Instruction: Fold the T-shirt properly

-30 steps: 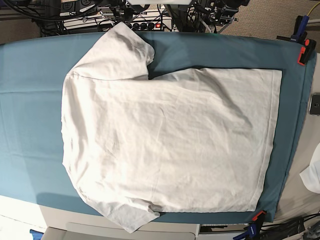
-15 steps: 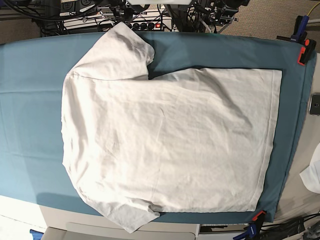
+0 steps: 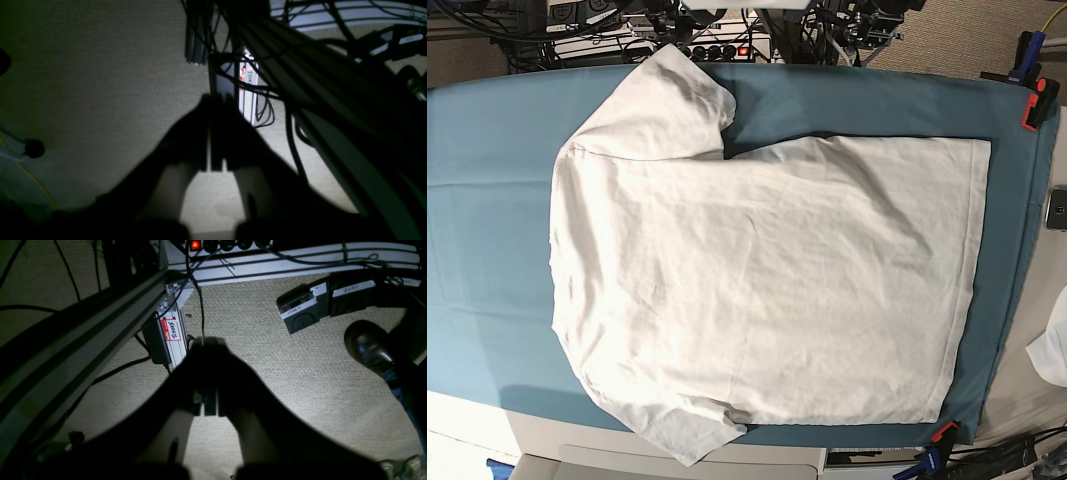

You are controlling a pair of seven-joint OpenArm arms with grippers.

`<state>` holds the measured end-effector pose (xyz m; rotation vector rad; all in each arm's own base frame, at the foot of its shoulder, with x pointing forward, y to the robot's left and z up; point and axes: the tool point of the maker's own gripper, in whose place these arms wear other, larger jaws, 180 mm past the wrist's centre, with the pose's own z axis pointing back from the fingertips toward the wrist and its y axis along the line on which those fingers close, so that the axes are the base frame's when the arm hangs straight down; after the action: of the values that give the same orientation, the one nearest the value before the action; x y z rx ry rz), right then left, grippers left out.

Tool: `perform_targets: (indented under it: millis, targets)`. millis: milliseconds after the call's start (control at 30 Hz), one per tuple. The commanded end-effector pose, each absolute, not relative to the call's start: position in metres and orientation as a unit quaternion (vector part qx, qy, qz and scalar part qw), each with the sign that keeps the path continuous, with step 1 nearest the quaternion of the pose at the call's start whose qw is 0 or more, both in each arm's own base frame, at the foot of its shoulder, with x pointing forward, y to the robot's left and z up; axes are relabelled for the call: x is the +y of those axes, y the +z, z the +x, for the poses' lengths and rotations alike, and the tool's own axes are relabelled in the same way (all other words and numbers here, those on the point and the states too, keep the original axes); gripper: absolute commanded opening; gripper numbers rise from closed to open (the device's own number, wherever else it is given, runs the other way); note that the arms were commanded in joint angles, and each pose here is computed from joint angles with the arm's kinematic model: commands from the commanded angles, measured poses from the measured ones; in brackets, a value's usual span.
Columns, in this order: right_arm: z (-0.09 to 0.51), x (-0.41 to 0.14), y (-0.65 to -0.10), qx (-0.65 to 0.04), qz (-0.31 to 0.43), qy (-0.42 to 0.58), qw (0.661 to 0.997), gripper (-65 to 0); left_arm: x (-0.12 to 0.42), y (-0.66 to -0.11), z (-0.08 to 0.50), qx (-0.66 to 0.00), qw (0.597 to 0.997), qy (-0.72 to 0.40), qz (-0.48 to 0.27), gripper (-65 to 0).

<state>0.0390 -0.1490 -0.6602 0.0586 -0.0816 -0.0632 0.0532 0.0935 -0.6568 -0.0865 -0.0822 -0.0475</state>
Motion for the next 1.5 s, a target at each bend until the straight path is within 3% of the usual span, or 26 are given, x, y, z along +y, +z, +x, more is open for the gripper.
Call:
perform_targets:
  millis: [0, 867, 1133, 1467]
  targets:
    - [0.044, -0.151, -0.66, -0.05, 0.029, -0.031, 0.998, -64.8, 0.092, -0.656, 0.056, -0.045, 0.998, -0.022, -0.045, -65.0]
    - [0.048, -0.153, -0.659, -0.055, 0.026, -0.031, 0.998, -64.8, 0.093, -0.655, 0.061, -0.055, 0.997, -0.022, -0.044, -65.0]
    - [0.039, -0.198, -0.645, -0.07, -0.026, -0.017, 0.997, -64.8, 0.122, -0.646, 0.045, -0.045, 0.999, 0.003, -0.005, -65.0]
    - [-0.021, -0.265, -0.603, -0.078, -0.073, 0.019, 0.994, -64.8, 0.155, -0.611, -0.029, -0.042, 0.999, -0.016, 0.003, -65.0]
